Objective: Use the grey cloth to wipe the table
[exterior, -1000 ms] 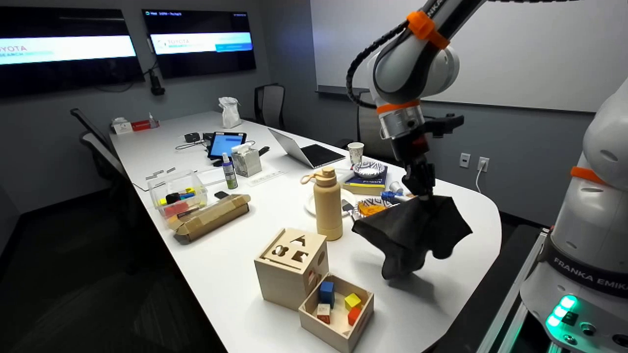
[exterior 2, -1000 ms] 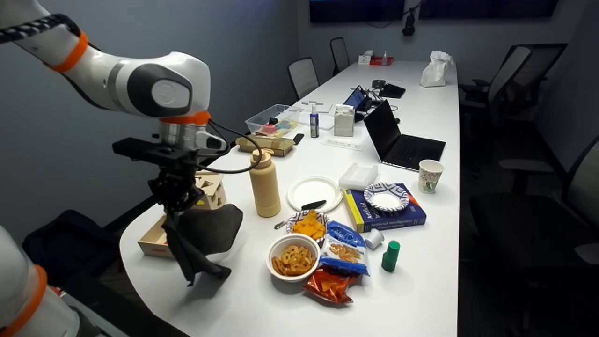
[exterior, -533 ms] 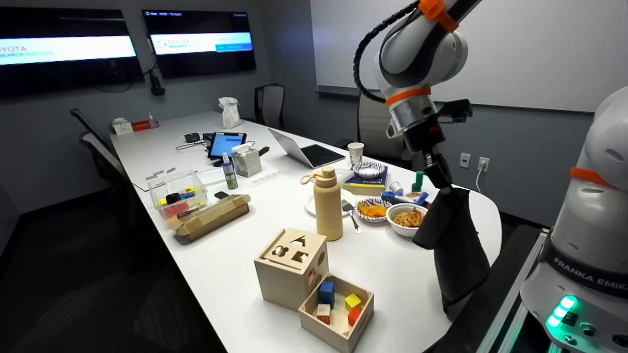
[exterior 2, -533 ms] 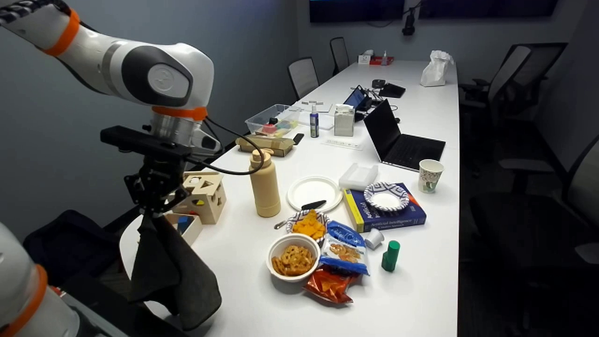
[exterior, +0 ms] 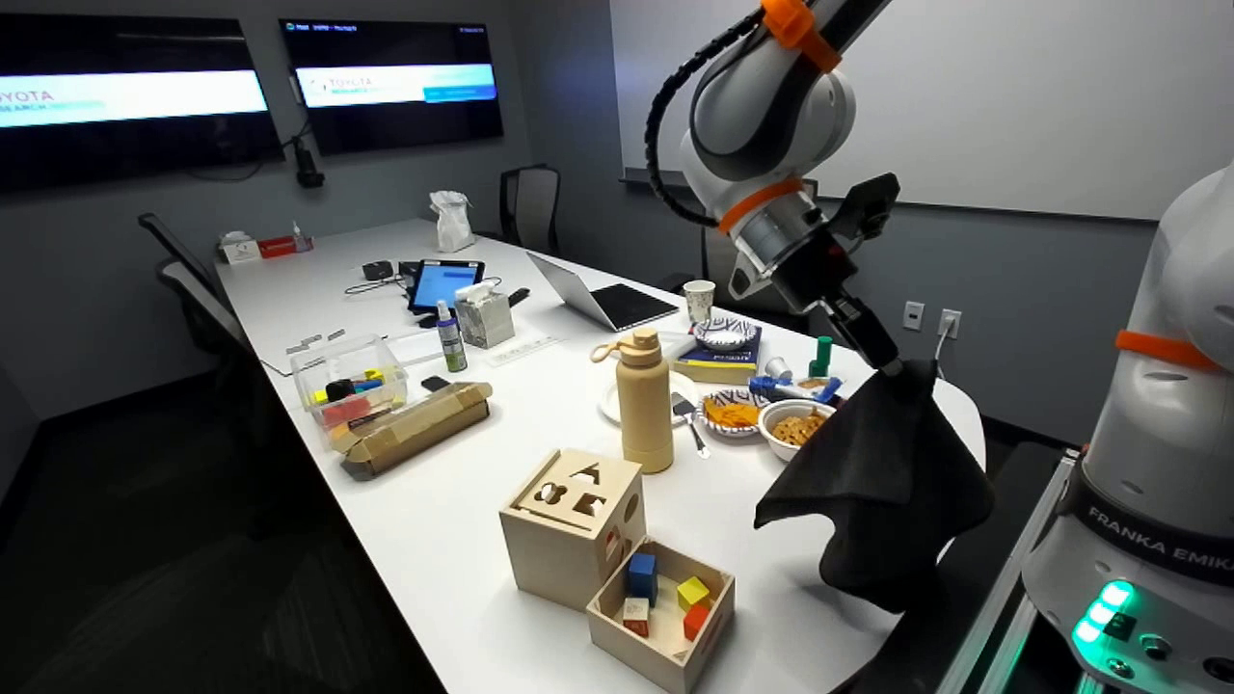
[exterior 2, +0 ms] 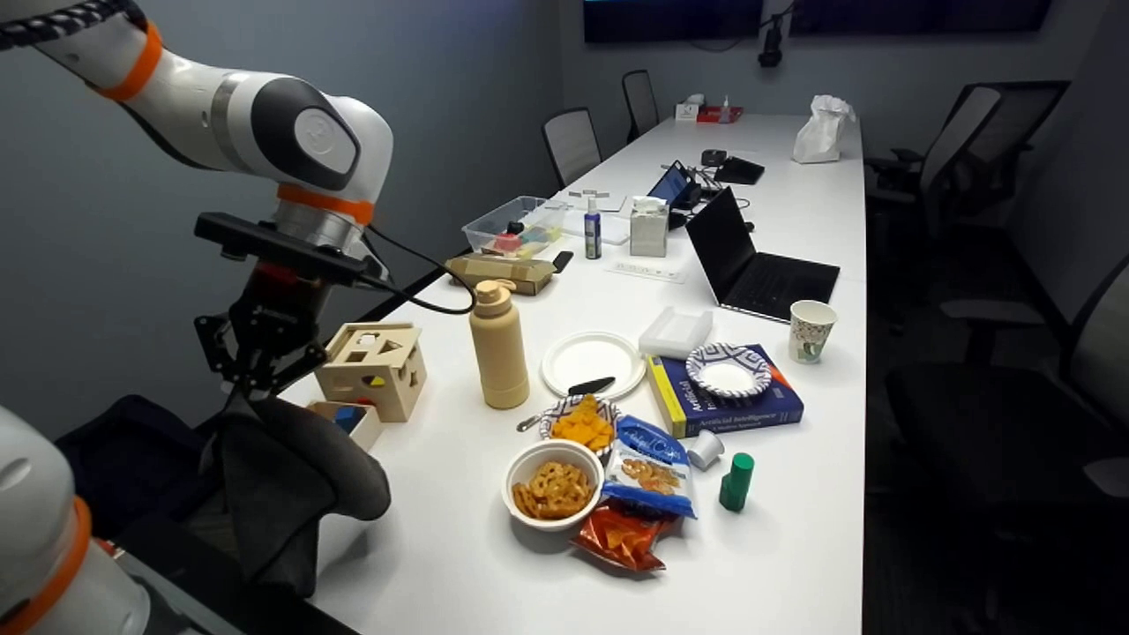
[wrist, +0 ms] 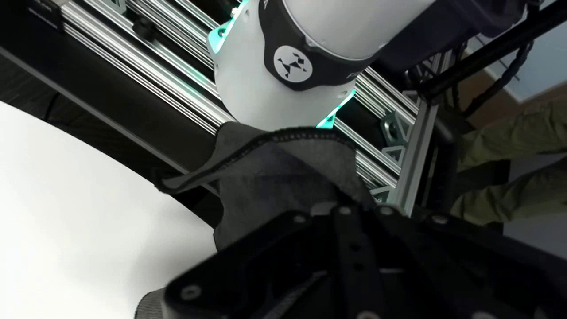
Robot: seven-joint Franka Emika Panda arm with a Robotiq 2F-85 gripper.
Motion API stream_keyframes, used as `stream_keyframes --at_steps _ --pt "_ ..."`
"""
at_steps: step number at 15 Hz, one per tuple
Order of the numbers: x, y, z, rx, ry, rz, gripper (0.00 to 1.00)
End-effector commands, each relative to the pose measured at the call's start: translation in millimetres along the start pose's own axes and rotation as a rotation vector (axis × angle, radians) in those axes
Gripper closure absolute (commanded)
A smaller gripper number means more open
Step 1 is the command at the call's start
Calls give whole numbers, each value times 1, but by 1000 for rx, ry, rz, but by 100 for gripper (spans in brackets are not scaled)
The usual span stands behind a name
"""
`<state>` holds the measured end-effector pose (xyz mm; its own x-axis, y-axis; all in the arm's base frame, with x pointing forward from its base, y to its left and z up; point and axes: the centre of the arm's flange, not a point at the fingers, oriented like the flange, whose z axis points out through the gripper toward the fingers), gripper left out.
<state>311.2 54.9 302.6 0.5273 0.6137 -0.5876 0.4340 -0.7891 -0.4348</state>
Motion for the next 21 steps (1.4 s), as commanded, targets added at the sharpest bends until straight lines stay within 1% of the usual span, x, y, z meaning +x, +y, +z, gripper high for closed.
stream_keyframes --at_steps 1,4,5,8,13,16,21 --pt "35 -1 -23 -31 -156 -105 99" --pt "63 8 -27 -45 -207 -65 99" --pt "75 15 -27 -55 -213 -36 99" --pt "103 29 -27 -76 -242 -15 99" --pt "137 49 -24 -140 -250 57 99" --pt "152 62 -22 -175 -237 112 99" --pt "169 76 -24 -240 -162 228 99"
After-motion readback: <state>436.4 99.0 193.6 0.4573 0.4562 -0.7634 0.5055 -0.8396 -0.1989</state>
